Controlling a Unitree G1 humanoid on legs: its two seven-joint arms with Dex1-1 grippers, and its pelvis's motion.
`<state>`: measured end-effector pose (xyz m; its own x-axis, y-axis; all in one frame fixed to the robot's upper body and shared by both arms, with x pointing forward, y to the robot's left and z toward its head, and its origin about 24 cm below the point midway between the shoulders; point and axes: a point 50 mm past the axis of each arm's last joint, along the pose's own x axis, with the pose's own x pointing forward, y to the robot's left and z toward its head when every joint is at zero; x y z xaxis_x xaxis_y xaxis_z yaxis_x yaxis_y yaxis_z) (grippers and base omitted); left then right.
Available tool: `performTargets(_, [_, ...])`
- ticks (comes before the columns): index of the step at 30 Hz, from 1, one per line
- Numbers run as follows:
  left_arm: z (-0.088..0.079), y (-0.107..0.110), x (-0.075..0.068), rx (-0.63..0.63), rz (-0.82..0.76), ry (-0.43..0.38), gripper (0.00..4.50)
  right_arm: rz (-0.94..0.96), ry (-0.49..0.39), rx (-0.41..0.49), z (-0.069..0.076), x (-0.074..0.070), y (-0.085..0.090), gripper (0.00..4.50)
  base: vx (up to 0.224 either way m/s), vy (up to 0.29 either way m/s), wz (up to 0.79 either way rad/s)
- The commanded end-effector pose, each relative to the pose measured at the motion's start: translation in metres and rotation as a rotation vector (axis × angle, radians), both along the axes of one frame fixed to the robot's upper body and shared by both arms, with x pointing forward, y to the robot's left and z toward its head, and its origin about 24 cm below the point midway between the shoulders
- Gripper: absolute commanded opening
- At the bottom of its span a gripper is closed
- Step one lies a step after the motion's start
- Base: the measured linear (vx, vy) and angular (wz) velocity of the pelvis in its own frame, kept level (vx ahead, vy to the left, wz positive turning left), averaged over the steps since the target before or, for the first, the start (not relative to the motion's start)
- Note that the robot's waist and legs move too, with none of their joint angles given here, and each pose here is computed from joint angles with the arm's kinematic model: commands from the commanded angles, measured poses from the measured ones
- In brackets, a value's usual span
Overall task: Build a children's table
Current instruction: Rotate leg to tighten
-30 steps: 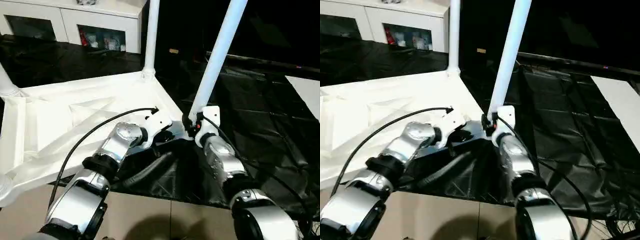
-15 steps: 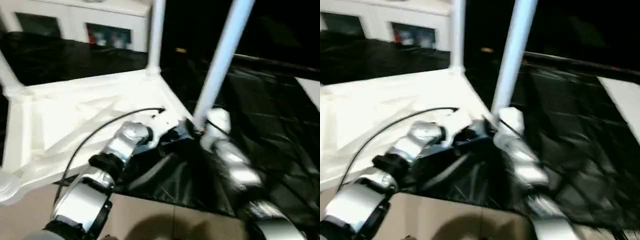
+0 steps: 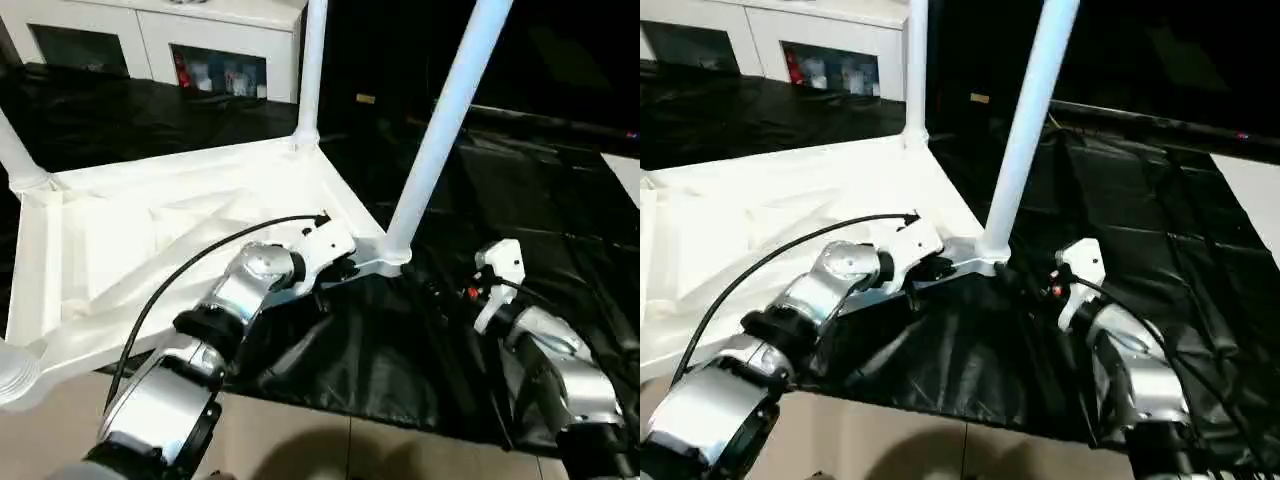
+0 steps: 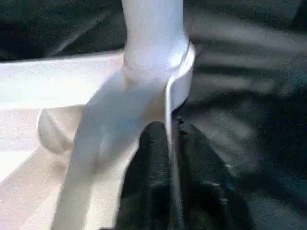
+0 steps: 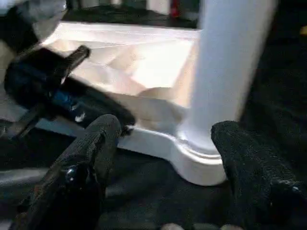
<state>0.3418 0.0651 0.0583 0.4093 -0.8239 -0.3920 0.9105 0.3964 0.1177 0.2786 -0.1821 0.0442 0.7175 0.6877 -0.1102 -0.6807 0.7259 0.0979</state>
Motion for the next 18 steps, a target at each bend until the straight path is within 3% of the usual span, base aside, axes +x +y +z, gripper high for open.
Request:
performTargets(1, [0.019,-0.001,0.000,-0.058,-0.029,-0.011,0.90,0.029,0.000,-0.003,0.002,0.001,0.006,3.54,0.000,0.000,0.00])
performTargets(5, [0.031,0.015,-0.014,-0.043,-0.087,0.033,1.01,0.043,0.018,0.010,0.003,0.005,0.019,3.54,0.000,0.000,0.00])
performTargets(6, [0.036,0.033,-0.031,0.004,-0.139,0.076,1.32,0.054,0.032,0.020,0.001,0.009,0.030,3.54,0.000,0.000,0.00])
performTargets(9, [0.038,0.048,-0.044,0.042,-0.147,0.106,1.39,0.067,0.043,0.033,0.000,0.013,0.041,3.54,0.000,0.000,0.00])
performTargets(11, [0.039,0.058,-0.052,0.065,-0.140,0.122,1.48,0.058,0.050,0.041,0.000,0.017,0.047,3.54,0.000,0.000,0.00])
performTargets(12, [0.039,0.075,-0.064,0.112,-0.114,0.139,1.82,0.053,0.055,0.066,0.000,0.024,0.060,3.54,0.000,0.000,0.00])
performTargets(13, [0.037,0.085,-0.070,0.135,-0.093,0.156,1.82,0.056,0.058,0.085,0.001,0.029,0.069,3.54,0.000,0.000,0.00])
performTargets(14, [0.037,0.085,-0.070,0.135,-0.093,0.156,1.87,0.056,0.058,0.085,0.001,0.029,0.069,3.54,0.000,0.000,0.00])
performTargets(15, [0.036,0.096,-0.078,0.160,-0.063,0.177,1.85,0.062,0.065,0.104,0.002,0.034,0.081,3.54,0.000,0.000,0.00])
performTargets(18, [0.035,0.105,-0.087,0.181,-0.009,0.192,2.33,0.044,0.072,0.111,0.003,0.041,0.098,3.54,0.000,0.000,0.00])
